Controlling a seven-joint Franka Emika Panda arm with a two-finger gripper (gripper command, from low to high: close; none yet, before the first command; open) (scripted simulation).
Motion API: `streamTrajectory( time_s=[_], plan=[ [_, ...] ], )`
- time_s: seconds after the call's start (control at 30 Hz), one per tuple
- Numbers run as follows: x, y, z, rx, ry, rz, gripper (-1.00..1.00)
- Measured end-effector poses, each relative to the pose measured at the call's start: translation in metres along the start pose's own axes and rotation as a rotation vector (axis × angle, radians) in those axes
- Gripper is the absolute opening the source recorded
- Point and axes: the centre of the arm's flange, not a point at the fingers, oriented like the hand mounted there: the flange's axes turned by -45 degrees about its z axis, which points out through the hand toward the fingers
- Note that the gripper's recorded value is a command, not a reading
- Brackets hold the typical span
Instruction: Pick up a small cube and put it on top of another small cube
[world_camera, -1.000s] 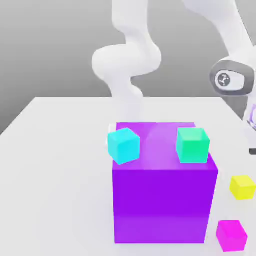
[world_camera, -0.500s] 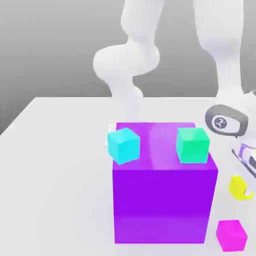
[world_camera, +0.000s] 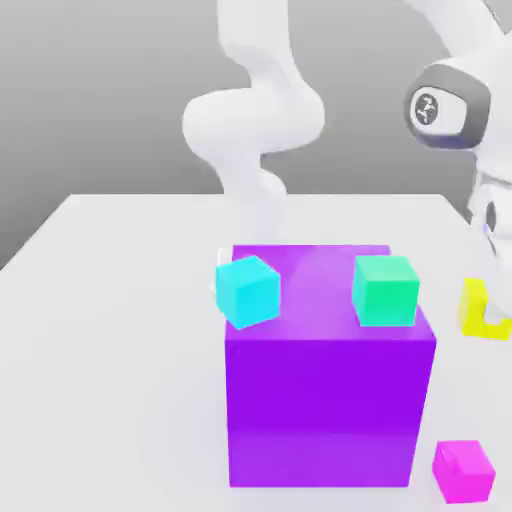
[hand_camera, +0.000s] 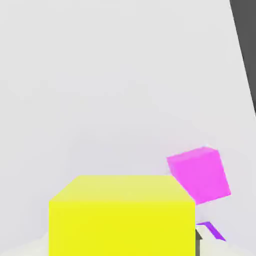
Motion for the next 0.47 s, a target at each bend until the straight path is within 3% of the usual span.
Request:
streamTrajectory(
  time_s=[0.2, 0.33, 0.37, 0.47],
  plan=[
    [-0.075, 0.043, -0.096, 0.007, 0.005, 0.248, -1.0],
    [-0.09, 0.048, -0.066, 0.009, 0.006, 0.294, -1.0],
    [-0.091, 0.048, -0.054, 0.009, 0.006, 0.295, 1.0],
    [-0.091, 0.048, -0.054, 0.009, 0.006, 0.295, 1.0]
  ],
)
